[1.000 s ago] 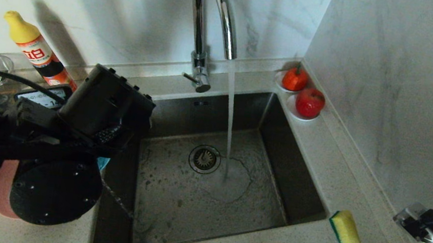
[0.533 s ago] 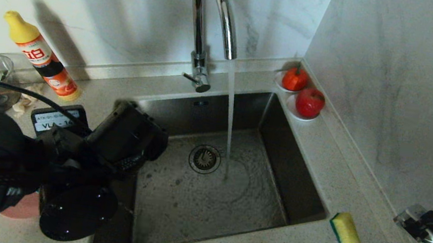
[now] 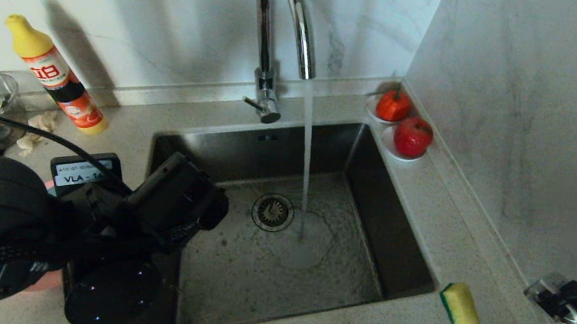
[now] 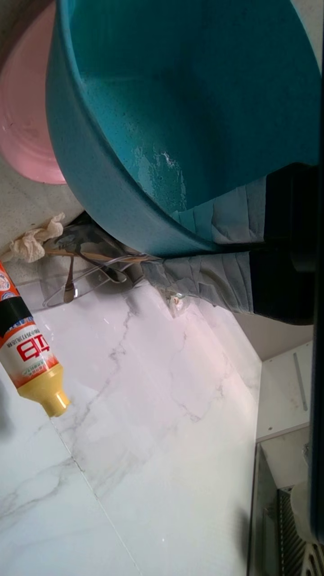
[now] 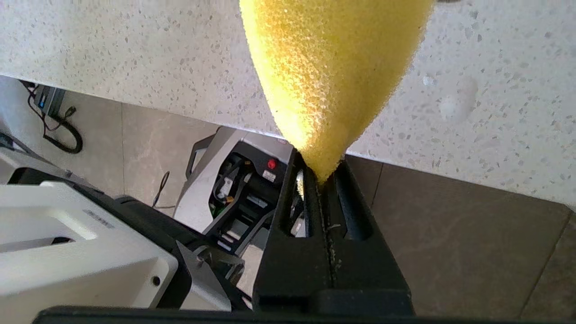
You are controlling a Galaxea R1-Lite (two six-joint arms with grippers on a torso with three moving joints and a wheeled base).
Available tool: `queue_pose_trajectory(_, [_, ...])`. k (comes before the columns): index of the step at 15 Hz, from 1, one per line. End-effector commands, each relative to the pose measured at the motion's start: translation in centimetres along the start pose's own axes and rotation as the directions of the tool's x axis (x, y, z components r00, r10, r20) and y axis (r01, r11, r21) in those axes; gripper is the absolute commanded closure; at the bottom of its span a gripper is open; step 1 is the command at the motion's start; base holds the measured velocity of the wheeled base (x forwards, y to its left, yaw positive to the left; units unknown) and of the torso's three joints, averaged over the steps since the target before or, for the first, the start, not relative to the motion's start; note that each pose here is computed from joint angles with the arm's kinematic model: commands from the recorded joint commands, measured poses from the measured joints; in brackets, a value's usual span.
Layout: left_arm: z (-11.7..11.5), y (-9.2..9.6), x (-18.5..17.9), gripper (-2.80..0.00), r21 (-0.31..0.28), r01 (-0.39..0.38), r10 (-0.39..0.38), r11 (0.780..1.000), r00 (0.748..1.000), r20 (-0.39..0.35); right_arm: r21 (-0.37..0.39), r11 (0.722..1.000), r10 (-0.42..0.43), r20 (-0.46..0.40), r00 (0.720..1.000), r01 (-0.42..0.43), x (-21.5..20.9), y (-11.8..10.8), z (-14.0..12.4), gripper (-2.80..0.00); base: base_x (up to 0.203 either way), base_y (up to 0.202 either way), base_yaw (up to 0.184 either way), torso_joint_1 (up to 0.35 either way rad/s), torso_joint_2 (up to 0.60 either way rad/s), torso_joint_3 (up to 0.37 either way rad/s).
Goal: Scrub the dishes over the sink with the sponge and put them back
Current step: Wash the bowl, then wipe the bowl
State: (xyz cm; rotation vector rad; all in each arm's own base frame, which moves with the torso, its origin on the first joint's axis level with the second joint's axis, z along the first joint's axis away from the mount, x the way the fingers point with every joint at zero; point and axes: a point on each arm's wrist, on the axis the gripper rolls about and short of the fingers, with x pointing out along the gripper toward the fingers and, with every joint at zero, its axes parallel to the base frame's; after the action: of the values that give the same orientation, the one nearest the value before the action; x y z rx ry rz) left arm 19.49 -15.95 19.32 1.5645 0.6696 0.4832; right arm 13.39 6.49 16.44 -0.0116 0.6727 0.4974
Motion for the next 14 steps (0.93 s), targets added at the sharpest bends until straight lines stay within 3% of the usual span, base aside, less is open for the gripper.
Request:
queue_pose_trajectory(1, [-0.1,0.0,0.0,0.00,0.004,-0.006,0.006,1.000,1.000,-0.006,0.000,1.000,0.001,-0.002,1.000,-0.001,0.2,0.0,0.0,0.00,0.000,0.000,0.000,0.000,0.00,0.000])
queue_pose_trajectory(3, [-0.2,0.3,-0.1,0.00,-0.010,-0.007,0.007,1.000,1.000,-0.004,-0.002,1.000,0.001,-0.001,1.000,-0.001,0.2,0.0,0.0,0.00,0.000,0.000,0.000,0.000,0.00,0.000])
queue_pose_trajectory(6, [-1.5,1.9,-0.3,0.00,-0.079,-0.008,0.009,0.997,1.000,0.006,-0.002,1.000,0.000,-0.007,1.000,0.000,0.4,0.0,0.0,0.00,0.000,0.000,0.000,0.000,0.00,0.000])
queue_pose_trajectory(8, [-2.5,3.3,-0.5,0.00,-0.150,-0.008,0.011,0.989,1.000,0.017,-0.003,1.000,-0.001,-0.008,1.000,0.001,0.4,0.0,0.1,0.00,0.000,0.000,0.000,0.000,0.00,0.000])
queue_pose_trajectory(9, [-2.4,4.4,-0.7,0.00,-0.220,-0.009,0.016,0.976,0.999,0.030,-0.004,1.000,-0.003,-0.010,1.000,0.003,0.5,0.0,0.1,0.00,0.000,0.000,0.000,0.000,0.00,0.000])
queue_pose_trajectory(11, [-1.6,6.9,-1.0,0.00,-0.394,-0.003,0.028,0.919,0.998,0.057,-0.004,1.000,-0.003,-0.010,1.000,0.003,0.5,0.0,0.2,0.00,0.000,0.000,0.000,0.000,0.00,0.000])
queue_pose_trajectory(14, [-0.5,9.4,-1.3,0.00,-0.562,0.022,0.044,0.827,0.994,0.104,-0.004,1.000,-0.003,-0.005,1.000,0.002,0.4,0.0,0.3,0.00,0.000,0.000,0.000,0.000,0.00,0.000])
